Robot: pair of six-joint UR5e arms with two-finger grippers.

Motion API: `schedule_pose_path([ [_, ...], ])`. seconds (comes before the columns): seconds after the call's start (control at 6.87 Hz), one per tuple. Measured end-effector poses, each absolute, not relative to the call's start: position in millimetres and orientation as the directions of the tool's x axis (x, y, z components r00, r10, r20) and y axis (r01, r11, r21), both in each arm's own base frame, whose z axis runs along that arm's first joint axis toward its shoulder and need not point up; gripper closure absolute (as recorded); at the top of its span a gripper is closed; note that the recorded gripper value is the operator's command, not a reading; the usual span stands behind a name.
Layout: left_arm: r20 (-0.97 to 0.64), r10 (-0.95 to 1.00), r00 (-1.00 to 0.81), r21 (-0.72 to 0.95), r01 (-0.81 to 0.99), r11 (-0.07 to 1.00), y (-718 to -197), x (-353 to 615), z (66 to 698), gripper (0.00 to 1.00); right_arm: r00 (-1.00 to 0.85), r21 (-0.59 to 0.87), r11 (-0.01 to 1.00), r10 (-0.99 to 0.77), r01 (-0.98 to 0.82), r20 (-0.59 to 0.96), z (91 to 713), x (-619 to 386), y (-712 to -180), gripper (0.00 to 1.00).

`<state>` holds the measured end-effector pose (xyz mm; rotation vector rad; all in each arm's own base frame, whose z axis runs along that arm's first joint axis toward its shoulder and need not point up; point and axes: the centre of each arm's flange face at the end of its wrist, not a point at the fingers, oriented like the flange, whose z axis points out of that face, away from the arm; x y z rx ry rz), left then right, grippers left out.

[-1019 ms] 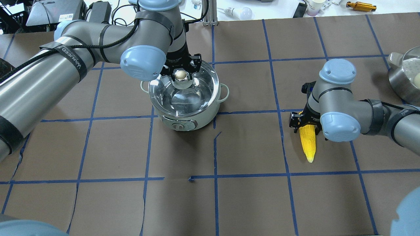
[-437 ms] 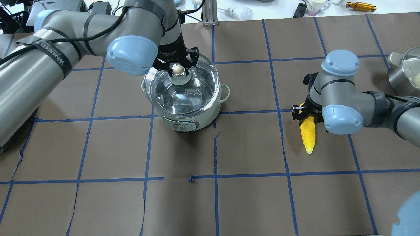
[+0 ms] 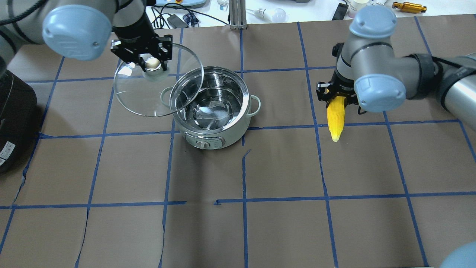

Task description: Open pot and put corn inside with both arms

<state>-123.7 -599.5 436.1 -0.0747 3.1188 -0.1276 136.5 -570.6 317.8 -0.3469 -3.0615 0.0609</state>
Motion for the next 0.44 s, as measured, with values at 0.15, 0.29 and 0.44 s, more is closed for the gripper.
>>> schedule_pose_path([
  [0.15, -0.027, -0.035, -0.999, -0.074, -0.033, 0.997, -607.0, -65.2, 428.3, 0.65, -0.973, -0.054, 0.974, 0.224, 0.221, 0.05, 352.4, 186.5, -584.2, 1.0],
  [0.29, -0.03, -0.03, -0.999, -0.062, -0.028, 0.998, -611.1, -4.0, 412.8, 0.66, -0.977, -0.06, 0.976, 0.21, 0.207, 0.045, 370.0, 246.8, -593.9, 1.0],
  [0.44, -0.029, -0.023, -0.999, -0.047, -0.022, 0.999, -608.5, 45.3, 390.6, 0.66, -0.979, -0.07, 0.978, 0.201, 0.198, 0.037, 368.1, 312.8, -605.4, 1.0],
])
